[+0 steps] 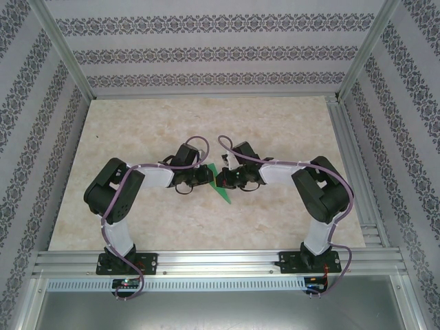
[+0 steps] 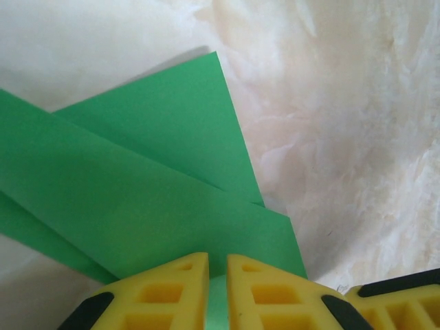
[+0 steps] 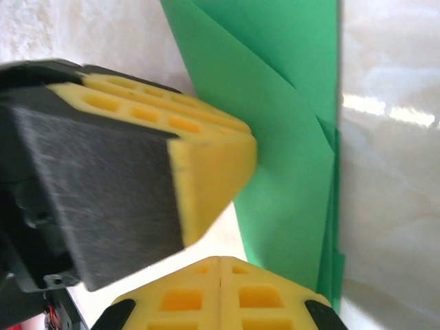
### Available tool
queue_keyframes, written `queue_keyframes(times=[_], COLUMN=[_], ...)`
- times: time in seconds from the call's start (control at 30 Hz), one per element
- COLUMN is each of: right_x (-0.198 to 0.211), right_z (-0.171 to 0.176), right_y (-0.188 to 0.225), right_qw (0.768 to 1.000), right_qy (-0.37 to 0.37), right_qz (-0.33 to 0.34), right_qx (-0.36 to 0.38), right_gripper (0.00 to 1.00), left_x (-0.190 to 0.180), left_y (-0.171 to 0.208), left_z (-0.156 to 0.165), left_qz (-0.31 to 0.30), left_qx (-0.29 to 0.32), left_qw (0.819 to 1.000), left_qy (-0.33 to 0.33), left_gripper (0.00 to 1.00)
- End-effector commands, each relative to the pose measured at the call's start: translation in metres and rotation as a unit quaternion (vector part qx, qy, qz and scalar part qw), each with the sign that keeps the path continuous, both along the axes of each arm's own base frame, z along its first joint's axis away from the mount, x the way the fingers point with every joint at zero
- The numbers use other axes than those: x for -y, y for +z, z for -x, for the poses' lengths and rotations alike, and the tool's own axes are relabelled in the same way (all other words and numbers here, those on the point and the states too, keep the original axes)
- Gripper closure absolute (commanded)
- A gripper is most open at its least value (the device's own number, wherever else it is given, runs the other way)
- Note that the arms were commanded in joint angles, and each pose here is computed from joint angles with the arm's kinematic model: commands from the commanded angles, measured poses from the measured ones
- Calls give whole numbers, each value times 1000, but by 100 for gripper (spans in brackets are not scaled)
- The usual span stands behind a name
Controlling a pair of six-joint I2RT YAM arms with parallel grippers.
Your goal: Fold a paper plane with a square sheet of paper (pick it up from the middle)
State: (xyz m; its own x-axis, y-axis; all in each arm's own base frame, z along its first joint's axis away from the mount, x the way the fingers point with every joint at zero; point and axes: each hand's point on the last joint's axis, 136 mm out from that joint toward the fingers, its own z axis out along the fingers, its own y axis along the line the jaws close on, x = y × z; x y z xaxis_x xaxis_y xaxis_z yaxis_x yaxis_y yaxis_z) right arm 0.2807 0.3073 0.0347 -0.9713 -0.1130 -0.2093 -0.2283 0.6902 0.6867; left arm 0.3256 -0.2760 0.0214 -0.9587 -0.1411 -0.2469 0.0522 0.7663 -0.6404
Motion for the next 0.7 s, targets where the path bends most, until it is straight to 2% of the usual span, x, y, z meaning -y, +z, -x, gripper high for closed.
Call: queue_keyframes(times=[0.0,0.37,0.67], right_x=[1,33,43], right_z=[12,26,30], right_y=[-11,-59,-72], right_qw=[1000,995,992], right_qy=[15,1,-2], right_qz=[1,80,105], right_qx=[-14,-54,-65], right_gripper=[100,100,100], left_x=[-6,-4,-23], left_y=[-10,3,4], left_z=[8,-7,-34], left_qz=[-21,-10,-24], left_qx=[-22,-5,7], left_qw=[999,1000,1000], left_qy=[13,17,16], left_gripper=[83,81,78])
